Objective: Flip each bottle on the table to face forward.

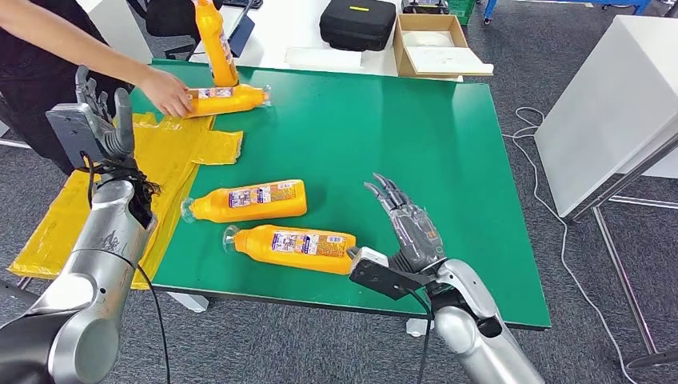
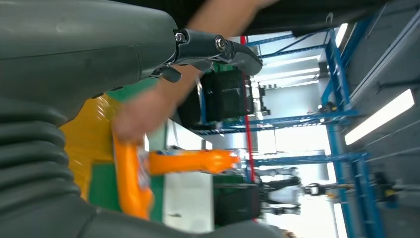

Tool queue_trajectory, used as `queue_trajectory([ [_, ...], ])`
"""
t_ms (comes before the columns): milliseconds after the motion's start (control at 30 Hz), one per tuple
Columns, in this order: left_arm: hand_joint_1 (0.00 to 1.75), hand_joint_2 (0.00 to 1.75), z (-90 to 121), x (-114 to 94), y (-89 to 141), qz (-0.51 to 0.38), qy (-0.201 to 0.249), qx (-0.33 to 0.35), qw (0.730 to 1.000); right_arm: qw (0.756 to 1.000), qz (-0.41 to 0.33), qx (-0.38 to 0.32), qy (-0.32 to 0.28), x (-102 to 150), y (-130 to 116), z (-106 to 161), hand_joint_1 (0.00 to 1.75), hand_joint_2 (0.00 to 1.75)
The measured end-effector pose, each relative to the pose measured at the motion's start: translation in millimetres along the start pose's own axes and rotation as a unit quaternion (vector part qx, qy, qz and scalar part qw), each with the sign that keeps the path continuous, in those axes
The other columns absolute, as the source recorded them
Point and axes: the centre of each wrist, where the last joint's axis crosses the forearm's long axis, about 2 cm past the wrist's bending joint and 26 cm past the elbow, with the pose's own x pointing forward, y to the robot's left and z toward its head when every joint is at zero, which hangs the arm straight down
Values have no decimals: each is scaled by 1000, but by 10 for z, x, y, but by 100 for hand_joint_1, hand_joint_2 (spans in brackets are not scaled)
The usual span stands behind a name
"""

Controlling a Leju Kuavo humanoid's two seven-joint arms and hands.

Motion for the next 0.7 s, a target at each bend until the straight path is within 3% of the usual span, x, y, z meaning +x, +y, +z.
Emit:
queue_trajectory([
  [200, 0, 0, -57, 67, 30, 18, -15, 25, 999, 996, 34, 62, 50, 129, 231, 51, 0, 175],
  [500, 0, 0, -62, 86, -12, 16, -18, 24, 999, 995, 39, 74, 57, 331, 376, -50, 0, 175],
  [700, 0, 0, -22, 92, -83, 6, -17, 35, 999, 994, 35, 87, 52, 388, 535, -256, 0, 175],
])
